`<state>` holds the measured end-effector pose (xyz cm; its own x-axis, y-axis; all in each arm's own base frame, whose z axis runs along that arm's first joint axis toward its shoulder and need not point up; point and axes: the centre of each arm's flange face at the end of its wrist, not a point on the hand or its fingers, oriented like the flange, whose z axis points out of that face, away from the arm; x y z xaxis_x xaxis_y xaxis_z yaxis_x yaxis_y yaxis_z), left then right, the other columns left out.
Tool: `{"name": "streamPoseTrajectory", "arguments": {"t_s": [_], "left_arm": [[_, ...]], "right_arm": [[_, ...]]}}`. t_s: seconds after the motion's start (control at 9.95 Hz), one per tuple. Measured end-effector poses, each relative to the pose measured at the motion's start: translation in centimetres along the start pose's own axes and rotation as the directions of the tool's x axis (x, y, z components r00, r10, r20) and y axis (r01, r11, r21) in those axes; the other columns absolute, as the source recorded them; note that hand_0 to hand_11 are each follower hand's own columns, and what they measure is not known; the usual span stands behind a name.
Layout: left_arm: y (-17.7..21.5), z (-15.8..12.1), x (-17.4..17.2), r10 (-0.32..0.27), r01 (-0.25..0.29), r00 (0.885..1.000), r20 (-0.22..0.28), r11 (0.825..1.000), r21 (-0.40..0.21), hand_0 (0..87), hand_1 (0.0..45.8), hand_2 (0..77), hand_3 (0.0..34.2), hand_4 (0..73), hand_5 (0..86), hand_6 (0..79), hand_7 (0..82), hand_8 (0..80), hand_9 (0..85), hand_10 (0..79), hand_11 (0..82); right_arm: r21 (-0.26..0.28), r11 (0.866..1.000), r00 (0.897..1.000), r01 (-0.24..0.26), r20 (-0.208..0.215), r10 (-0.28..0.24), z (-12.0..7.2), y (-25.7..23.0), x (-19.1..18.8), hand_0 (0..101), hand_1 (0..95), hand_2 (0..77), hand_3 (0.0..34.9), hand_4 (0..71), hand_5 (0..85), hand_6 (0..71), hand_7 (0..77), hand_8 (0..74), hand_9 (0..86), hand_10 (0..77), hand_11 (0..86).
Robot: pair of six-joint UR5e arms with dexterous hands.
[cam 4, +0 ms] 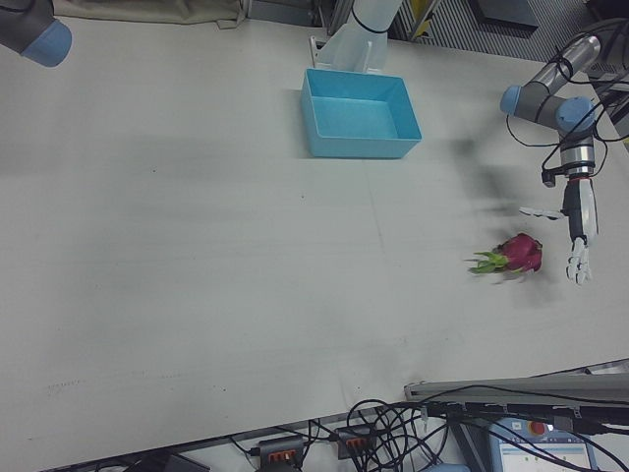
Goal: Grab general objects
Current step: 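Lower the left hand around the dragon fruit, fingers open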
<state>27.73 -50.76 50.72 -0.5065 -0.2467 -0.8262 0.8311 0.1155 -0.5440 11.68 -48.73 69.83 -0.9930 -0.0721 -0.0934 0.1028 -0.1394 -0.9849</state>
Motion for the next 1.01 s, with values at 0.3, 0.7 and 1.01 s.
{"name": "streamPoseTrajectory", "arguments": {"t_s": [0.3, 0.7, 1.01], "left_arm": [[0.0, 0.2, -0.2, 0.000, 0.000, 1.000, -0.004, 1.000, 0.003, 77.0, 0.0, 1.1, 30.6, 6.5, 2.2, 1.6, 10.4, 1.6, 1.6, 13.6, 10.9], [2.0, 1.2, -1.0, 0.000, 0.000, 1.000, 0.005, 1.000, -0.015, 72.8, 0.0, 1.1, 21.8, 7.1, 6.0, 1.6, 9.8, 1.1, 1.1, 13.6, 8.7], [2.8, 1.1, -1.6, 0.003, -0.002, 1.000, 0.013, 1.000, -0.026, 65.7, 0.0, 1.1, 10.1, 7.1, 6.0, 1.6, 9.8, 1.1, 1.1, 14.2, 8.2]], "right_arm": [[0.001, 1.000, 1.000, 0.000, 0.000, 0.000, 0.0, -0.1, 0.0, 0, 5.4, 1.6, 0.0, 0.0, 73.6, 0.0, 0.0, 0.0, 1.1, 0.0, 1.1], [0.001, 1.000, 1.000, 0.000, 0.000, 0.000, 0.0, 0.0, 0.0, 0, 5.4, 1.6, 0.0, 0.0, 73.6, 0.0, 0.0, 0.0, 1.1, 0.0, 1.1], [0.000, 1.000, 1.000, 0.000, 0.000, 0.000, 0.0, 0.0, 0.0, 0, 5.4, 1.6, 0.0, 0.0, 73.6, 0.0, 0.0, 0.0, 1.1, 0.0, 0.5]]}}
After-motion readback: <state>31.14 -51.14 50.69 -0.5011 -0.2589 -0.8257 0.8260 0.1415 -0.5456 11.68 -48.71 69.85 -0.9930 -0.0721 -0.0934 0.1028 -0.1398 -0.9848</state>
